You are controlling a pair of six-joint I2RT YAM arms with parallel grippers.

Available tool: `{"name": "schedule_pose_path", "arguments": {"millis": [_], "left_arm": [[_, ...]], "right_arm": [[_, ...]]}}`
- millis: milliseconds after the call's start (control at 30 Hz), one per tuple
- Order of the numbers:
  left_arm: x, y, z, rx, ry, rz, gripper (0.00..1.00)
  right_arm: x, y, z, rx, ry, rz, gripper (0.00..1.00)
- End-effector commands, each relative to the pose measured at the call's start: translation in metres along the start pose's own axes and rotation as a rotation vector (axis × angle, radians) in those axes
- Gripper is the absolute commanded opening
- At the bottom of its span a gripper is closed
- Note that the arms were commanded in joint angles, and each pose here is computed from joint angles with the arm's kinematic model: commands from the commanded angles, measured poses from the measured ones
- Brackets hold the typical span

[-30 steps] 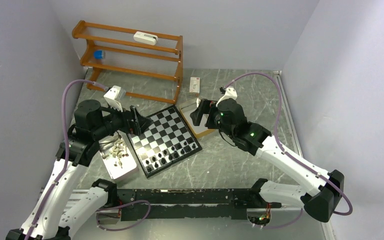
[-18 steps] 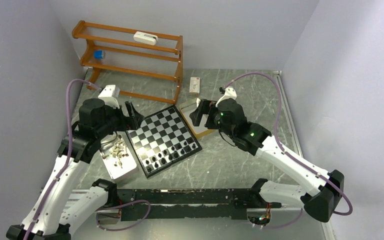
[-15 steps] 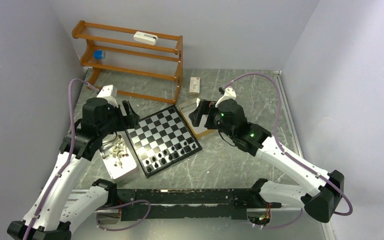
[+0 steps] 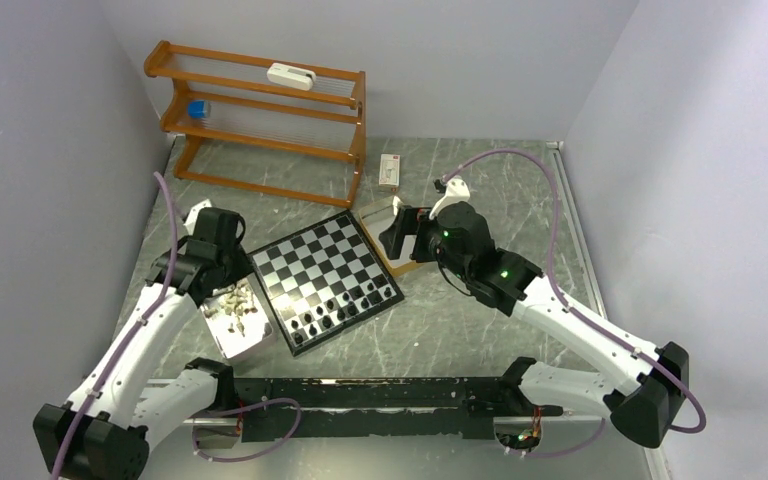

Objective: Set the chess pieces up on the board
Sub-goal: Pick up the chess piece from the storage box.

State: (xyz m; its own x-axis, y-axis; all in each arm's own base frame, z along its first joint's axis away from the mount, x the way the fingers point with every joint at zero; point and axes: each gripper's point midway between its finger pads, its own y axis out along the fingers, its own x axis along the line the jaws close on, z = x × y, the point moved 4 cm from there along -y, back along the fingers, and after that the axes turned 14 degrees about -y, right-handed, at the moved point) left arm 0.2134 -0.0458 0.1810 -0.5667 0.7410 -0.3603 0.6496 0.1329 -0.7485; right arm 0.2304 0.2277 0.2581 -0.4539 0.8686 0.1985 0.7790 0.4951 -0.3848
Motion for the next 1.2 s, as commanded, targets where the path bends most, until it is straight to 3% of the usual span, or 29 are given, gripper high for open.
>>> {"name": "schedule_pose_path", "arguments": {"millis": [0, 100, 233, 467, 1167], "left_arm": [[0.03, 0.014, 0.005, 0.027, -0.157, -0.153, 0.43], [0.055, 0.026, 0.015, 0.091, -0.272, -0.246, 0.42], [0.067, 0.033, 0.02, 0.08, -0.347, -0.271, 0.4], [0.08, 0.043, 0.031, 0.096, -0.385, -0.381, 0.39], [0.072, 0.067, 0.036, 0.105, -0.385, -0.321, 0.36]], "right_arm": [[-0.004, 0.001, 0.001, 0.019, -0.04, 0.036, 1.0], [-0.006, 0.002, 0.004, 0.023, -0.048, 0.04, 1.0], [-0.008, 0.001, 0.007, 0.034, -0.053, 0.047, 1.0], [-0.011, -0.004, 0.004, 0.022, -0.082, 0.061, 1.0], [-0.013, -0.007, 0.007, 0.015, -0.085, 0.055, 1.0]]}}
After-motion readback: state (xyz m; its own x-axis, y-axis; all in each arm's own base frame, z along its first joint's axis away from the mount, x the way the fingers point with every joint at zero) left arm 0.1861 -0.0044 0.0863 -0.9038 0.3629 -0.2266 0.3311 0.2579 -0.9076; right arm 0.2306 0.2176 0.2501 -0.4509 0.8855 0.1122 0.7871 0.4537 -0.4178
